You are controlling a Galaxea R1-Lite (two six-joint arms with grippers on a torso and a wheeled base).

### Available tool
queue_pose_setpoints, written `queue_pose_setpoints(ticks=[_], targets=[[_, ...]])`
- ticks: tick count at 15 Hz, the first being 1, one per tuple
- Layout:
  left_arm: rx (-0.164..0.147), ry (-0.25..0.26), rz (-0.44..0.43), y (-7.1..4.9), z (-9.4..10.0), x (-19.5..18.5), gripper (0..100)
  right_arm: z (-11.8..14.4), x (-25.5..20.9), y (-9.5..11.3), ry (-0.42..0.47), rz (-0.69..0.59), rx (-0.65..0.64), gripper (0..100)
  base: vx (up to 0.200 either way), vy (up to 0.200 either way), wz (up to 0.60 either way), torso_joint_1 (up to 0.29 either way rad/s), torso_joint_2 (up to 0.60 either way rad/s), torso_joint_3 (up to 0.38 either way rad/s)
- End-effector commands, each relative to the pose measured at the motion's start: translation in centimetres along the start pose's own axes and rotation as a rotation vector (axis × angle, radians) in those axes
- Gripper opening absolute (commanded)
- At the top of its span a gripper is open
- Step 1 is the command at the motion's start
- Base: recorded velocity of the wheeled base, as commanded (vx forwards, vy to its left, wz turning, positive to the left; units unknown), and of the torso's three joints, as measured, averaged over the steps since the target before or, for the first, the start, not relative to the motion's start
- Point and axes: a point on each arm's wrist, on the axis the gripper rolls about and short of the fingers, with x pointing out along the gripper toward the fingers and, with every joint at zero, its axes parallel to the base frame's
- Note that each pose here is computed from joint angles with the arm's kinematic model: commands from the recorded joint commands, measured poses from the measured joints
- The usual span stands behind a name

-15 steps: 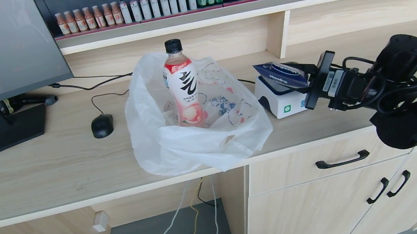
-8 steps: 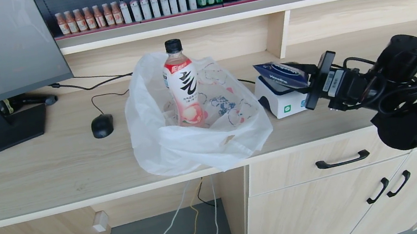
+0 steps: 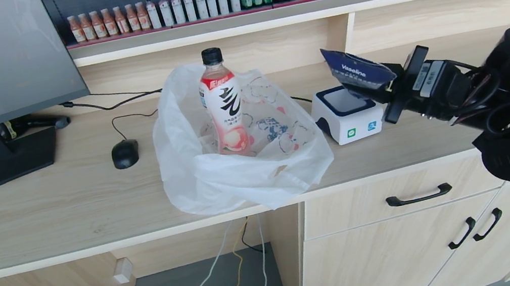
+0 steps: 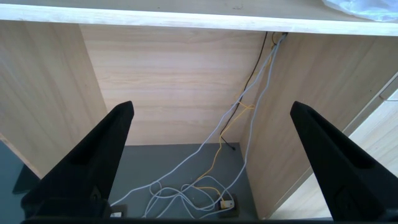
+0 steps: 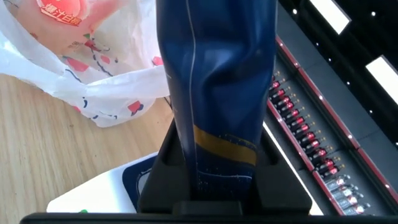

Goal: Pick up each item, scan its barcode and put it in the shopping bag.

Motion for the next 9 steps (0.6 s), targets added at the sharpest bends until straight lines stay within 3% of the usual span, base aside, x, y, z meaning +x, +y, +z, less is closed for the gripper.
queue_pose_setpoints(ticks=[1,4,9], targets=[[0.0,0.0,0.001,0.0,0.0,0.0,100,2.8,-1.1,-0.8,0.011,-0.04,0.035,0,0.0,0.0,0.0,0.0,0.0,0.0],[0.0,0.0,-0.001,0.0,0.0,0.0,100,6.0,-3.4,-1.7,0.05,-0.128,0.137,0,0.0,0.0,0.0,0.0,0.0,0.0],[0.0,0.0,0.001,0.0,0.0,0.0,100,8.7,-5.5,-2.0,0.086,-0.311,0.289,0,0.0,0.0,0.0,0.0,0.0,0.0]])
